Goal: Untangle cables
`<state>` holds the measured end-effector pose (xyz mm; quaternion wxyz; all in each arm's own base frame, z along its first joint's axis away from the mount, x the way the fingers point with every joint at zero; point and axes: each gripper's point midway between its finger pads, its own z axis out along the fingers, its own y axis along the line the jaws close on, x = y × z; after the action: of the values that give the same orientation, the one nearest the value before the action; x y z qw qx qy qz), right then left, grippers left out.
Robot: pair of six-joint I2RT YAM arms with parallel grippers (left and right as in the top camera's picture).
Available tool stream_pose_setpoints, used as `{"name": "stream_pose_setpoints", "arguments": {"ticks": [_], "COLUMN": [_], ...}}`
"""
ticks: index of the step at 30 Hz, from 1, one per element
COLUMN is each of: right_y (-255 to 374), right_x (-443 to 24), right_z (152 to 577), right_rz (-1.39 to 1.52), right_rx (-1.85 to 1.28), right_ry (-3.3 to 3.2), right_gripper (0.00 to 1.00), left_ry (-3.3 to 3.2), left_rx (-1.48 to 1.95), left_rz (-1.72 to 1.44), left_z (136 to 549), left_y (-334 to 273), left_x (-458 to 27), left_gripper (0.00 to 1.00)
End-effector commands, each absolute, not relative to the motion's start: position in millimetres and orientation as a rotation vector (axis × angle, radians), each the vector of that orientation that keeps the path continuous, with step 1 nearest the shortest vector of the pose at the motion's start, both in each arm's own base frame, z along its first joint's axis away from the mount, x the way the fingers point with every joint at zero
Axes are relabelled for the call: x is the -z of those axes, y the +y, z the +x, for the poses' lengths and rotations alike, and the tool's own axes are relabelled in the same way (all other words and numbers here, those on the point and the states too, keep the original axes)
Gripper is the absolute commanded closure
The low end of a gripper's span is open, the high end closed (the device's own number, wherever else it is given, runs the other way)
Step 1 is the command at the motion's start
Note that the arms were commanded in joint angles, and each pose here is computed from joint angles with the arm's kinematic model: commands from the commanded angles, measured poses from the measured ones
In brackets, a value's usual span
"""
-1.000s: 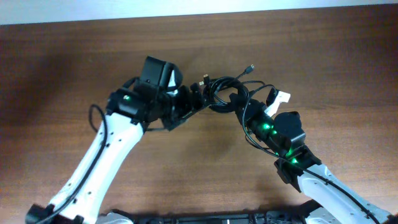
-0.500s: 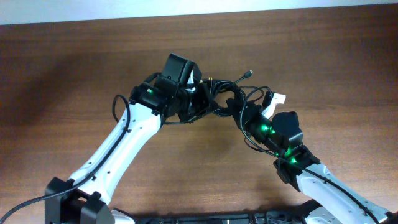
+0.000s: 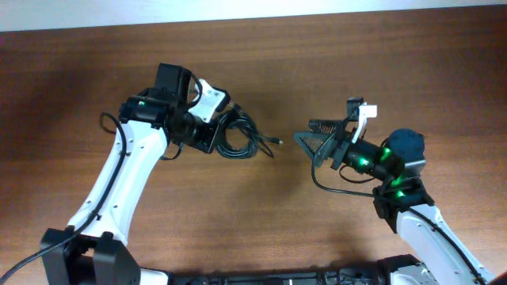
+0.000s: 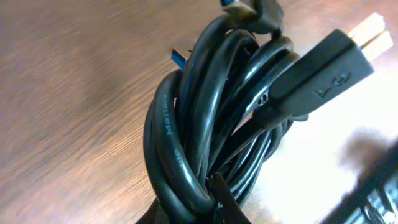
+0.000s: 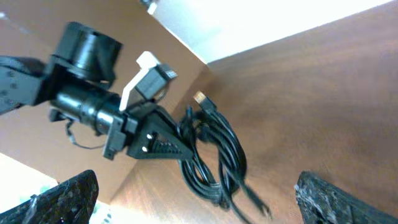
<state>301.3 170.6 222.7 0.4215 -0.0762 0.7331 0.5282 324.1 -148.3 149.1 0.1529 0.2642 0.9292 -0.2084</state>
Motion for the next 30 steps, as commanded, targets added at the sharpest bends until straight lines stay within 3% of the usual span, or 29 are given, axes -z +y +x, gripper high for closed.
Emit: {"name": "stream_pose_setpoints", "arguments": {"ticks": [1, 7, 9, 12, 16, 18, 20, 22, 27, 30], "right_y": [175.9, 193.0, 210.0, 222.5, 221.6, 222.1, 223.2, 233.2, 243.0, 265.7], "right_x": [-239.9, -207.1, -205.8, -202.8, -210.0, -211.6, -208.7, -208.9, -188.6, -212.1], "right_z": [302.8, 302.4, 295.6, 293.8, 300.8, 301.5, 298.6, 286.4, 249.8, 207.2], "right_rz": [-0.367, -0.491, -0.577, -0.617, -0.592, -0.592, -0.597, -0.650, -0.757, -0.916], "right_rx": [-1.224, -0.876, -0.819, -0.701, -0.661, -0.662, -0.677, -0.771, -0.949, -1.295], "right_ry": [1.828, 2.046, 2.022, 2.006, 1.972, 1.964, 1.979, 1.978, 2.089, 1.985], "right_gripper": [0.01, 0.01, 0.10, 0.37, 0.44, 0.55, 0.79, 0.95, 0.96, 0.96], "left_ry": [2.412, 2.340, 2.336, 2.339, 2.343, 2.348, 2.347, 2.353, 2.351, 2.312], "left_rx": [0.884, 1.045, 1.057, 1.079, 1.071, 1.072, 1.073, 1.046, 0.947, 0.932], "left_rz": [1.000, 1.004, 1.004, 1.053, 1.151, 1.185, 1.190, 1.188, 1.152, 1.062], "left_z": [307.3, 298.9, 298.0, 287.2, 270.7, 263.7, 262.9, 265.6, 283.6, 305.0], "left_y": [-183.4, -197.8, -198.8, -209.9, -226.6, -231.9, -232.8, -230.8, -224.7, -226.6], "left_x": [-180.2, -194.2, -195.1, -194.2, -189.9, -188.3, -188.3, -186.4, -183.5, -191.7], "left_gripper": [1.00, 1.00, 1.00, 1.00, 1.00, 1.00, 1.00, 1.00, 1.00, 1.00]}}
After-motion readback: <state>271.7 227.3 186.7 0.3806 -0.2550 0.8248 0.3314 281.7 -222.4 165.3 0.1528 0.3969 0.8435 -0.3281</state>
